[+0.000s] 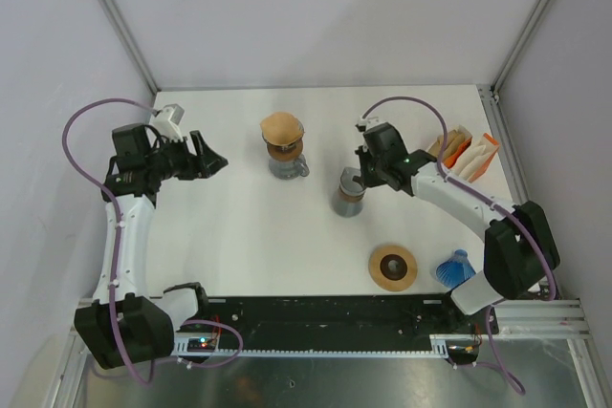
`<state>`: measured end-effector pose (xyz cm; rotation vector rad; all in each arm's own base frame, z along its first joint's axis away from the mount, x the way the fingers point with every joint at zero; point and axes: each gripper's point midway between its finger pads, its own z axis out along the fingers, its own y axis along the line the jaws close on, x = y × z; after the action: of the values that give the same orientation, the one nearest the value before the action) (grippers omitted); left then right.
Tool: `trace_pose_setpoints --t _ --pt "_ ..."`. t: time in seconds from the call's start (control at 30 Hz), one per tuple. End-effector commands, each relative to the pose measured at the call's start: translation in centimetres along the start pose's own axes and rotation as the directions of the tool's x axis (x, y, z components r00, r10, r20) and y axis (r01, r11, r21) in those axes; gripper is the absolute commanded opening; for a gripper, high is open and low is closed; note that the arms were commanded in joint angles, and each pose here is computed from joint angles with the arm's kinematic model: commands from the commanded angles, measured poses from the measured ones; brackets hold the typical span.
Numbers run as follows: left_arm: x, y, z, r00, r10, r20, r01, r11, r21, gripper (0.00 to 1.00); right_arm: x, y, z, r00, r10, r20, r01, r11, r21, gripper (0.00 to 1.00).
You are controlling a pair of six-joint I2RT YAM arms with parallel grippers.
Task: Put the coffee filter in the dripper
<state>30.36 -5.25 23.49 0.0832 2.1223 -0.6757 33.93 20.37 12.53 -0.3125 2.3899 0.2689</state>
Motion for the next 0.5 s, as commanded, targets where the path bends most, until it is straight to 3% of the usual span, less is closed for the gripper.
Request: trace_pose_setpoints --t 0.0,0.47 --pt "-0.8 0.0 -0.3 0.999 0.034 0.03 -0.035 0.999 0.016 0.75 -0.6 3.1 -1.5 0.998 -0.059 0.014 0.06 0.997 -0.043 0.0" --pt "-0.9 0.0 -0.6 0.998 0.037 0.041 -0.038 0.999 0.017 0.76 3.7 15.1 -2.0 0.931 -0.364 -0.022 0.351 0.91 -0.223 0.0"
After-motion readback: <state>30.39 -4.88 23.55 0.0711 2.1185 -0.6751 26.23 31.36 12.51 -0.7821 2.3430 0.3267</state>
